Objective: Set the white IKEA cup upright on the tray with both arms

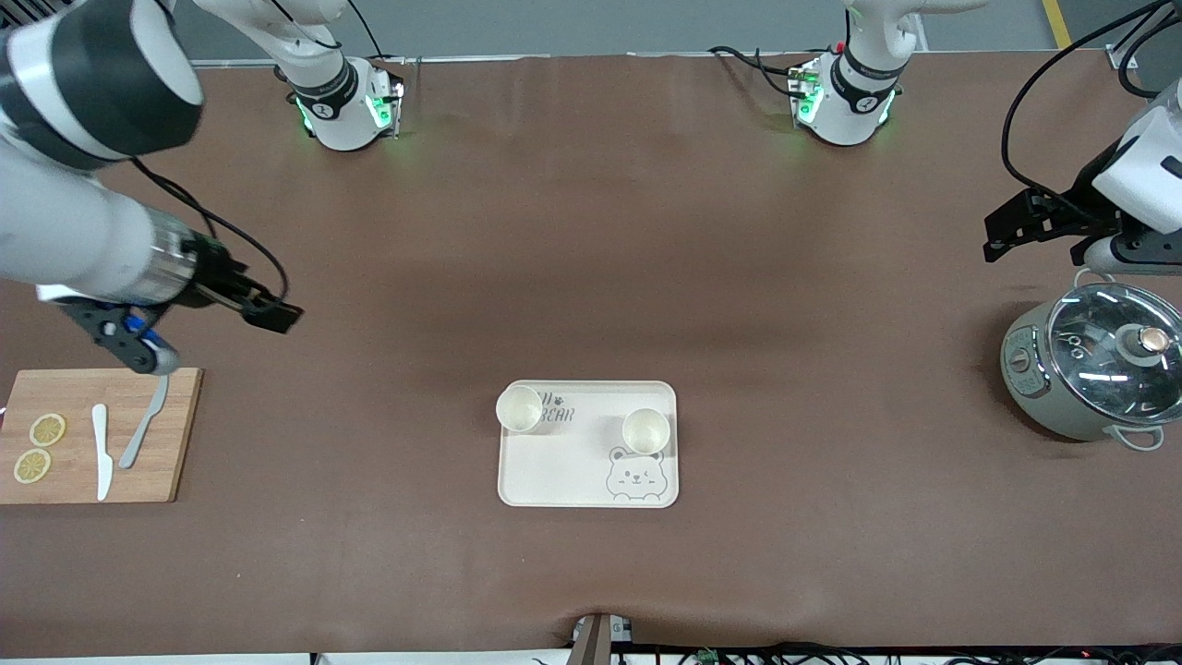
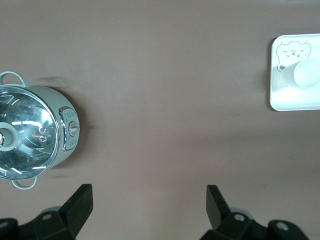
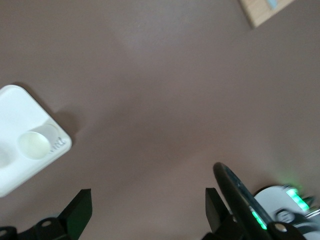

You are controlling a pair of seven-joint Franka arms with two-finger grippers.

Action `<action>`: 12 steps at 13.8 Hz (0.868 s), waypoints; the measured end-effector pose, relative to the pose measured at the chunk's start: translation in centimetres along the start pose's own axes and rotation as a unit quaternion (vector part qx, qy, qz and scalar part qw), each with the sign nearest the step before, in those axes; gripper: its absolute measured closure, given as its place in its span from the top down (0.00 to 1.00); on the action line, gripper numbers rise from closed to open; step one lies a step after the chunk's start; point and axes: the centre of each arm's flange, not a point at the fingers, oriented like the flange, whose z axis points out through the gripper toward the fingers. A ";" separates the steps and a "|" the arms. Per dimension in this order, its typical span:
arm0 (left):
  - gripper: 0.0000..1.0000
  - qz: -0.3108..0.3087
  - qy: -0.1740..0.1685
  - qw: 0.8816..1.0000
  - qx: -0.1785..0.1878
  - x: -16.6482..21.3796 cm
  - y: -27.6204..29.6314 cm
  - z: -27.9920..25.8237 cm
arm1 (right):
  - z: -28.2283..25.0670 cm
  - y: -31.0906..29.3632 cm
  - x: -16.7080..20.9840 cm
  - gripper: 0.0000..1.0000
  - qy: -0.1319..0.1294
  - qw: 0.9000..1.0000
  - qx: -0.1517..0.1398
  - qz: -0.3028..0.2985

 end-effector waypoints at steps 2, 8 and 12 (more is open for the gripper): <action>1.00 0.001 -0.001 1.000 0.000 0.0 0.1 0.0 | -1.5 3.3 1.2 1.00 0.015 0.997 -0.006 -0.071; 1.00 0.006 -0.005 1.000 0.000 -0.1 0.6 0.2 | -3.6 10.5 2.4 1.00 0.019 0.985 0.019 -0.172; 1.00 0.013 -0.008 1.000 0.000 -0.2 1.4 0.4 | -4.7 14.1 0.7 1.00 0.042 0.981 0.057 -0.178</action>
